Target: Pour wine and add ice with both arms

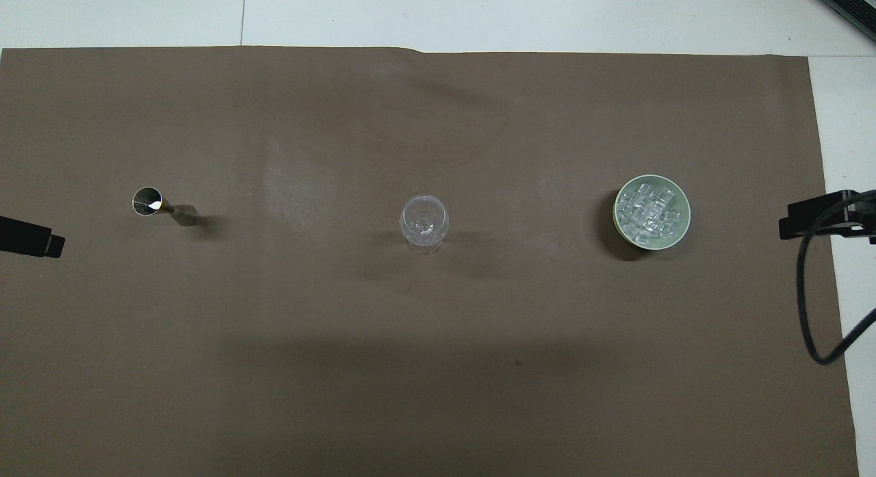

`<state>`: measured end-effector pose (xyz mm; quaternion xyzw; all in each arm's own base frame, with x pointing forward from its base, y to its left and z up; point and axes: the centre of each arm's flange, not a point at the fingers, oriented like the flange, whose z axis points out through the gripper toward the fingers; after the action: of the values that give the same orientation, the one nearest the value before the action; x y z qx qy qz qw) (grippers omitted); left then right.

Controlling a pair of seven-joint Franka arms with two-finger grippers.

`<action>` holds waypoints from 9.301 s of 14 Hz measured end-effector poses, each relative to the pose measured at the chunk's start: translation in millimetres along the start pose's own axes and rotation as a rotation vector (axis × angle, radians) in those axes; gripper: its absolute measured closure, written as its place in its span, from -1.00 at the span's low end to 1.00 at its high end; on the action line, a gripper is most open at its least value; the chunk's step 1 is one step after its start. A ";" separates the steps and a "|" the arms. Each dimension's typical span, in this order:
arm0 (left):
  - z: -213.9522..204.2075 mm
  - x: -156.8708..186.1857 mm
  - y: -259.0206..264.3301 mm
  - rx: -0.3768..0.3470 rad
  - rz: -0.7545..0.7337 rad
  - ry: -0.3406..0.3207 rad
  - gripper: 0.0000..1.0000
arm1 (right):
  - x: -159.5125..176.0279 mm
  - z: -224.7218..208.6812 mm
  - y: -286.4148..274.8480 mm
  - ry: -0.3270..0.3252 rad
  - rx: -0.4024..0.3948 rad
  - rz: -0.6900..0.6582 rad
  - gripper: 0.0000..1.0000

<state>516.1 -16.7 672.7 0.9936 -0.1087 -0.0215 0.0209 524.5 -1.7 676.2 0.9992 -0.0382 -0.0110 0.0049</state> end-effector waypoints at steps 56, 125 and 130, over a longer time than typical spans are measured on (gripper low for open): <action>236.7 48.6 -172.9 -0.504 -1.415 -0.270 -1.00 | 0.0 0.0 1.0 0.000 -0.001 0.003 -1.00; 431.7 65.3 -199.6 -1.108 -1.570 -0.842 -1.00 | 0.1 0.0 1.4 0.000 -0.001 0.004 -1.00; 431.6 65.5 -199.3 -1.110 -1.565 -0.840 -1.00 | 0.1 0.0 1.4 0.000 -0.001 0.004 -1.00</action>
<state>602.5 147.6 230.1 0.5500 0.5914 -0.4190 0.4150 524.5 -3.1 676.2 0.9991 -0.0400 -0.0111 0.0055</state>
